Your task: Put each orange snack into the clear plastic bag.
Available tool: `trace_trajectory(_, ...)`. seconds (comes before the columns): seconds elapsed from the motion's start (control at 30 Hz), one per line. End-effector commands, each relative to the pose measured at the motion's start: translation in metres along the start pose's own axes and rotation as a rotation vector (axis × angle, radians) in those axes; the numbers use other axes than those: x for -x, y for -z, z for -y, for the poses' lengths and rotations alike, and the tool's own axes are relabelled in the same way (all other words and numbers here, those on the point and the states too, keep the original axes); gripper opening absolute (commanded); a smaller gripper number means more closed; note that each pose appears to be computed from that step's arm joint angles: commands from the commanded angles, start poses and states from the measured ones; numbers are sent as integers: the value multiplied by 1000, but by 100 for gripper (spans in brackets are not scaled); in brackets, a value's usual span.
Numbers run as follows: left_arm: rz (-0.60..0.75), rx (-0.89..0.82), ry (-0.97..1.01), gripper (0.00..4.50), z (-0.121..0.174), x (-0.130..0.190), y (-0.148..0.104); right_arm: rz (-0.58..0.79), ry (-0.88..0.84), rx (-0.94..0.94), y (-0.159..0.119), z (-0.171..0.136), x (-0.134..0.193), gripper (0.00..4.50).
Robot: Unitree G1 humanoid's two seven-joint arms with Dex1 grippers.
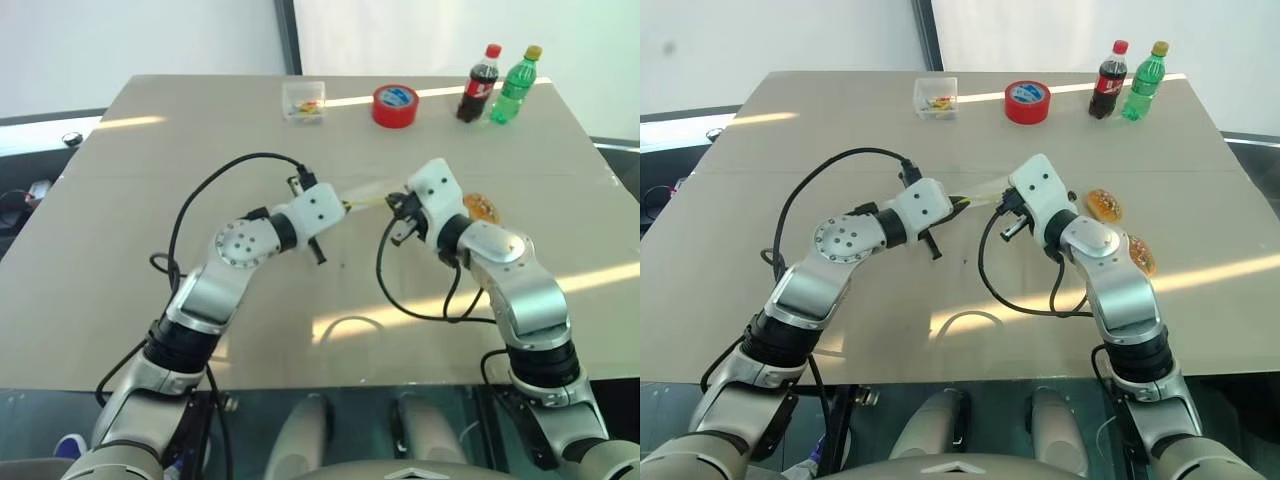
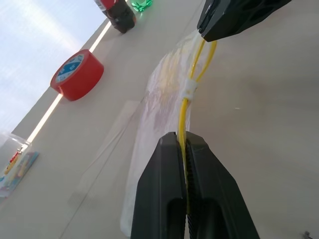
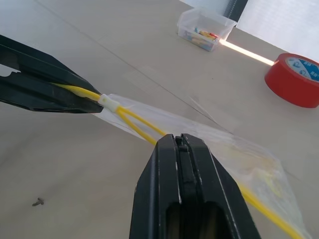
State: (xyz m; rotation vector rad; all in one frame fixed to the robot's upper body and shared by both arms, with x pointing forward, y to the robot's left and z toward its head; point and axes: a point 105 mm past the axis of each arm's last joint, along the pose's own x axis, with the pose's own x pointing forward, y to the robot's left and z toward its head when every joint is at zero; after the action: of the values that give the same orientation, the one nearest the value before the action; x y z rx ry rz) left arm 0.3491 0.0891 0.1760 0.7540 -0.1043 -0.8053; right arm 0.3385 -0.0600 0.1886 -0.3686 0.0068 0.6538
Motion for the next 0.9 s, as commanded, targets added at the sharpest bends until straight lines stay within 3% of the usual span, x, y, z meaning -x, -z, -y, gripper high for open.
trace_trajectory(0.03,50,-27,-33,0,-8,5,-16,56,-3,23,-14,-1,2,2)
trace_trajectory(0.9,80,-106,42,0,8,9,-22,52,-21,-78,-8,-5,-1,2)
